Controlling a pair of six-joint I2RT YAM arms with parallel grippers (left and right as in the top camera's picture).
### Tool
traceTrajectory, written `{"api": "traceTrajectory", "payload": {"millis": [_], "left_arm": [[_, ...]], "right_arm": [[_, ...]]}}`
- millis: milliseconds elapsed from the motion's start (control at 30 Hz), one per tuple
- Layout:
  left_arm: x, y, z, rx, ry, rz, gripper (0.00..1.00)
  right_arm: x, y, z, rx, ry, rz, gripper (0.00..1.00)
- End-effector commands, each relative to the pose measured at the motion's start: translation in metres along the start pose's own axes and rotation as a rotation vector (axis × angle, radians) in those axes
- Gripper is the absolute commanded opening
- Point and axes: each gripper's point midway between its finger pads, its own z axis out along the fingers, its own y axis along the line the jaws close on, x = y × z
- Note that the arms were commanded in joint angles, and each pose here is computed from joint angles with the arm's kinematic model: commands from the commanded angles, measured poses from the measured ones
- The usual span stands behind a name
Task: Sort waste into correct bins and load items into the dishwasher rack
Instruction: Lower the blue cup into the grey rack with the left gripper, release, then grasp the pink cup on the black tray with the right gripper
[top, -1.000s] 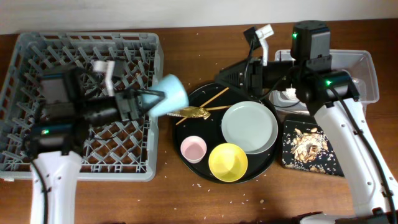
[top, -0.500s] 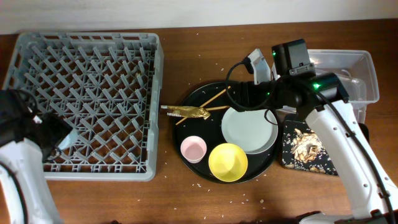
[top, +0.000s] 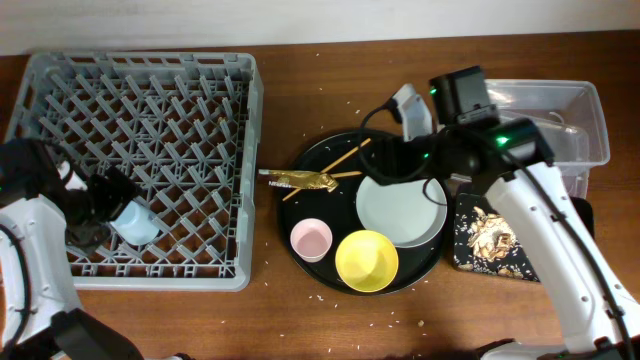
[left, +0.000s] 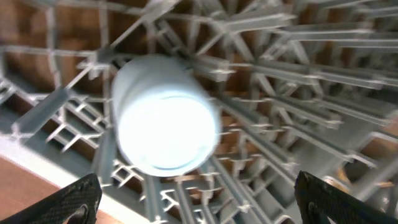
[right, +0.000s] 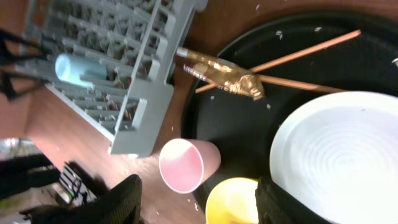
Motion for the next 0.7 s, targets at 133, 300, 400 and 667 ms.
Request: {"api": "traceTrajectory", "payload": {"millis": [133, 300, 400, 667], "left_arm": [[0.056, -0.151, -0.113, 0.464, -0.201, 0.74, 0.99], [0.075, -0.159, -0.119, 0.485, -0.183, 0.782, 0.99], [0.08, -0.16, -0.12, 0.509, -0.163, 0.781, 0.99], [0.135, -0.207, -0.177, 1.036, 0.002, 0.854, 0.99]], "right_arm": [[0.079, 0.004, 0.124, 0.138, 0.334, -0.034, 0.59], [0.117, -0.024, 0.174, 0.216, 0.503, 0.023, 0.5], [0.116, -0.028, 0.176, 0.21, 0.508, 0.046, 0.04], [0.001, 0.078, 0.019, -0.361, 0.07, -0.282, 0.04]]}}
